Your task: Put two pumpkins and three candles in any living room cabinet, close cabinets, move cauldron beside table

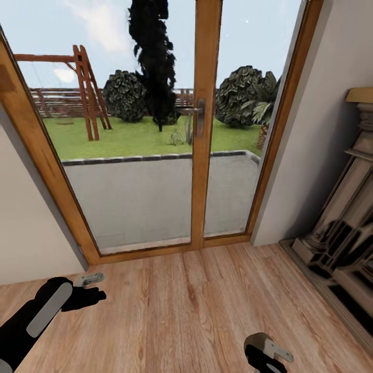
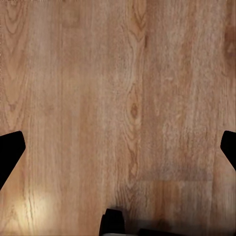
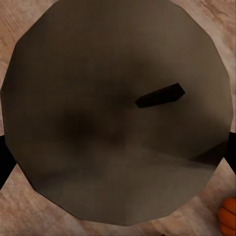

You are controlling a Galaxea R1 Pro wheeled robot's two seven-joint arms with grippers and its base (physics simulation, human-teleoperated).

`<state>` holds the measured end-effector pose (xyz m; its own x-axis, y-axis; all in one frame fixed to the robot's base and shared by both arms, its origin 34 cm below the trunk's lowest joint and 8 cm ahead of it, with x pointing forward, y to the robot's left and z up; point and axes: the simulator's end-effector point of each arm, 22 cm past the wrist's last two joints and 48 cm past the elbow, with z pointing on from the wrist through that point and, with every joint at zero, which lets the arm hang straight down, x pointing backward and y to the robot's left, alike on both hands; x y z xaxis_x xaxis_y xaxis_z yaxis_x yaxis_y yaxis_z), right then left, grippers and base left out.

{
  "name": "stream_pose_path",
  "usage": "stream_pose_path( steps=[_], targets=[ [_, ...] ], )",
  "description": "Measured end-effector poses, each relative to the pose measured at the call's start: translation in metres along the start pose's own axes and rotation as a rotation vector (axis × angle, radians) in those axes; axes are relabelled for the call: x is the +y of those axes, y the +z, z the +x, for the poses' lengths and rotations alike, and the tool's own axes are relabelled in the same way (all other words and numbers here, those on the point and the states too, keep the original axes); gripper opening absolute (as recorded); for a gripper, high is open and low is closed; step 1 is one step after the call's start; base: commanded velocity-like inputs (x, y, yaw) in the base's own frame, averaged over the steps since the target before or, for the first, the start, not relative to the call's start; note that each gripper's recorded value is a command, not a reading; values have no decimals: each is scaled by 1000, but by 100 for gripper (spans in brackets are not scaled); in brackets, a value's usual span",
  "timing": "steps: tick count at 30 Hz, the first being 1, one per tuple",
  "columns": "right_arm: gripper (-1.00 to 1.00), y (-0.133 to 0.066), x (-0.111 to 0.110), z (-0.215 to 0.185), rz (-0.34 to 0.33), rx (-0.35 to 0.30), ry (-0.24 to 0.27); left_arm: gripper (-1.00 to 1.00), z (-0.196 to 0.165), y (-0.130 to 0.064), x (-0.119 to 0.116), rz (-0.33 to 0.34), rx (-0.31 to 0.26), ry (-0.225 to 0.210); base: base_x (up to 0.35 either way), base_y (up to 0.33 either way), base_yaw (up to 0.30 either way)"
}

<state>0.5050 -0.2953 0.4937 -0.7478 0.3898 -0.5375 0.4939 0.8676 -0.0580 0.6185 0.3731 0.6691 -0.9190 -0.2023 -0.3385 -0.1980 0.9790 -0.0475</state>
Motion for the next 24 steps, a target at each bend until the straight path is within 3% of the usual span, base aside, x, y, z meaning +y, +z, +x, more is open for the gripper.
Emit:
stream_pose_path(
  steps=[24],
  targets=[
    [-100,-33,-1,-22,-3,0,0,100,-14,-37,-3,0,1,1,0,0,0]
  ],
)
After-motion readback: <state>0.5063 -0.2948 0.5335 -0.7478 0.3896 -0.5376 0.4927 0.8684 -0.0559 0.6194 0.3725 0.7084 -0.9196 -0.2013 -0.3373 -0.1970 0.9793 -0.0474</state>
